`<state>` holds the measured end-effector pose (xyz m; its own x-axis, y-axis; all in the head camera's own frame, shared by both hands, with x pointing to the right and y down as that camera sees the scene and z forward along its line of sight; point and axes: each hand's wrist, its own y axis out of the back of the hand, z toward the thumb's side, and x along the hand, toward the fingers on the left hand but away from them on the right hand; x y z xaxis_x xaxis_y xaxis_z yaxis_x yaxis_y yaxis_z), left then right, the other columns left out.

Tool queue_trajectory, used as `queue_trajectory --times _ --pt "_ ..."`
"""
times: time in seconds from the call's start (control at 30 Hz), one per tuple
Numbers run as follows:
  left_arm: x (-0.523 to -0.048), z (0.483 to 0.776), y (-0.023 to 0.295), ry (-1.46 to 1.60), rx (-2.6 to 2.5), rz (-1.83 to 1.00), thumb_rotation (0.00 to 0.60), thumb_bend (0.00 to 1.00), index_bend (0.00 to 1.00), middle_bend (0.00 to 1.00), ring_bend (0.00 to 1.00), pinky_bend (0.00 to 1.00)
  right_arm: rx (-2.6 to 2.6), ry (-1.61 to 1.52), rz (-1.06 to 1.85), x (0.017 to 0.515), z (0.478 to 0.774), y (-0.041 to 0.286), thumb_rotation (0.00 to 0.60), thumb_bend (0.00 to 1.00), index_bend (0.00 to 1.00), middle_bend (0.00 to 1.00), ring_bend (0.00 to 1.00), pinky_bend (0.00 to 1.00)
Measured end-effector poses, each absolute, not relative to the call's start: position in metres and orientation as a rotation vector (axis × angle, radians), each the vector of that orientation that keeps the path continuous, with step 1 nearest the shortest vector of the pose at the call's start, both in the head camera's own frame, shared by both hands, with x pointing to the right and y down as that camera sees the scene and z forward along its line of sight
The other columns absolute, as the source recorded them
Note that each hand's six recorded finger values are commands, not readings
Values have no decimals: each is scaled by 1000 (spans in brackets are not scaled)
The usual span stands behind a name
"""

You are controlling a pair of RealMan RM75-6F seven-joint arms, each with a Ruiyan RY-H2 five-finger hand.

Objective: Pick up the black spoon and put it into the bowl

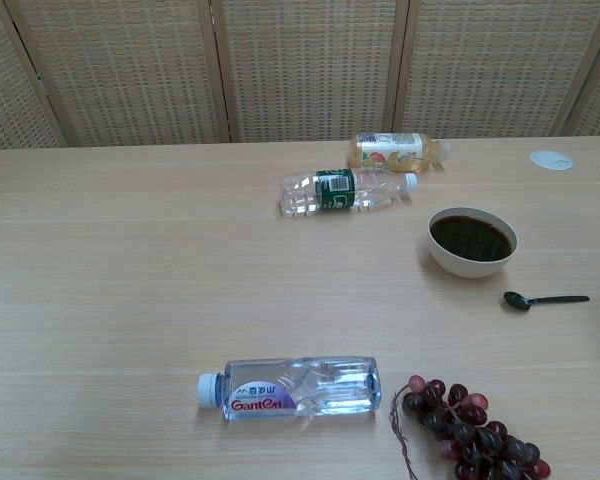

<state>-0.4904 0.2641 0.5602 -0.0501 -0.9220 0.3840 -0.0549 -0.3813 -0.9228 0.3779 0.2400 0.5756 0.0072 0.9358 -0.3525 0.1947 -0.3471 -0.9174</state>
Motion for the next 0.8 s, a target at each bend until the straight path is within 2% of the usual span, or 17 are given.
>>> queue_trajectory --times 0.53,0.63,0.73,0.8 --pt "-489 559 262 1073 -1498 -1519 600 361 0 0 0 0 -1620 -1181 1397 379 578 240 600 538 370 327 225 331" --pt "-489 559 261 1073 -1497 -1518 600 360 0 0 0 0 -1623 -1177 1397 379 578 239 600 538 370 366 294 413" --pt "-490 559 260 1073 -1497 -1517 600 361 0 0 0 0 -1628 -1168 1392 377 578 237 600 538 370 434 397 550" --pt "-490 560 259 1072 -1496 -1518 600 361 0 0 0 0 -1638 -1160 1386 376 578 235 600 538 370 508 507 663"
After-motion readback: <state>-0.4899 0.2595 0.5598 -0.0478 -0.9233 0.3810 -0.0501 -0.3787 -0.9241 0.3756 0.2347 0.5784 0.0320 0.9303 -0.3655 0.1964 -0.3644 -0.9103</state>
